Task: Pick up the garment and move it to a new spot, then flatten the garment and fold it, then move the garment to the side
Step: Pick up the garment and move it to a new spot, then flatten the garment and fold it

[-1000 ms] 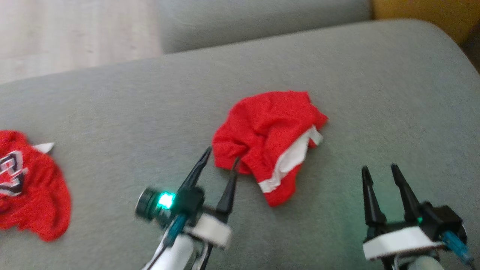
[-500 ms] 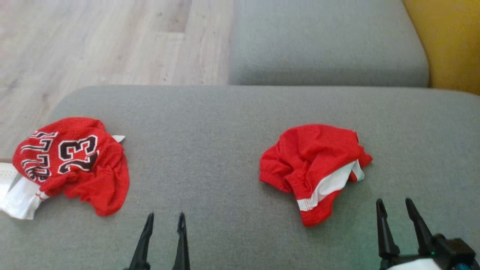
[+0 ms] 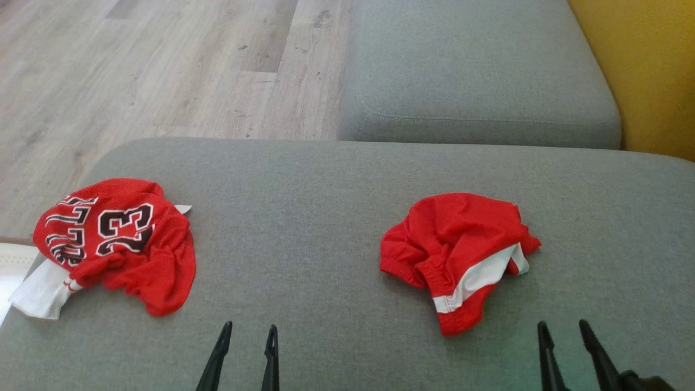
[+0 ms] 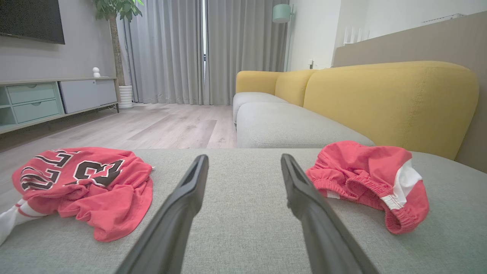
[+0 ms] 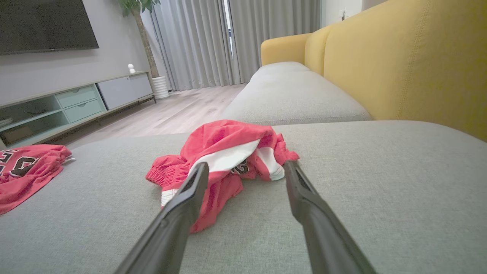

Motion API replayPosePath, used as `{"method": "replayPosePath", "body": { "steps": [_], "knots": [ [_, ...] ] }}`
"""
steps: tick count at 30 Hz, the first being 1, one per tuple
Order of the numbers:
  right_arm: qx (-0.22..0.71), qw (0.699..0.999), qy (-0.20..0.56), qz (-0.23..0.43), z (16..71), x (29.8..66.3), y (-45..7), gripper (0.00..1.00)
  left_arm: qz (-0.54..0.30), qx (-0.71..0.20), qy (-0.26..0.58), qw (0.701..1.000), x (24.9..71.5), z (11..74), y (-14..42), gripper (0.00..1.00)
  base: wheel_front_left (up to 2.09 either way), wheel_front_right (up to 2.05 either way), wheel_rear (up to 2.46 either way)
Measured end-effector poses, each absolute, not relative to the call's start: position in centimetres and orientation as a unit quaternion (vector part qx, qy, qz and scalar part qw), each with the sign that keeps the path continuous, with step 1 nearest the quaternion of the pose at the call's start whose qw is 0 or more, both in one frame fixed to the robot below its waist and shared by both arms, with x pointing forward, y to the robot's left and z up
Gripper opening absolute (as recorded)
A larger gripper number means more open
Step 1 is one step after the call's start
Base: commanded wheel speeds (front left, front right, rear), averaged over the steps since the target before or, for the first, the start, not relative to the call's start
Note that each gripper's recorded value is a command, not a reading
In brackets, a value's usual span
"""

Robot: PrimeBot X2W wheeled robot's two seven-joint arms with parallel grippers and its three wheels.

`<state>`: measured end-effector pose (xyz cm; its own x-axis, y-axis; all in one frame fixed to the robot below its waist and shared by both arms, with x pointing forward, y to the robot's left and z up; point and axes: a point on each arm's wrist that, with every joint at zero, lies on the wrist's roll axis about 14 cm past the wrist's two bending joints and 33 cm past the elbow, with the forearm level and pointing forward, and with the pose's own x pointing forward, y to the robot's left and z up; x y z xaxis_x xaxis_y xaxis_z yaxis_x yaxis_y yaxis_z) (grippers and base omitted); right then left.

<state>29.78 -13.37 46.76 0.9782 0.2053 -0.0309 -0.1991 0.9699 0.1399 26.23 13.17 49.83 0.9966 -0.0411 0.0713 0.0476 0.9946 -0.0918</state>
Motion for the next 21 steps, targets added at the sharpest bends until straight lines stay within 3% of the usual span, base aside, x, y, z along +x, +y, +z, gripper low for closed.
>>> {"method": "replayPosePath", "body": {
  "steps": [21],
  "knots": [
    [0.076,0.991,0.037,0.103,45.9,28.7,-12.9,1.0,-0.052,-0.035,-0.024,0.998,27.1,49.4,11.7,1.0,0.0,0.0,0.0]
  ]
}}
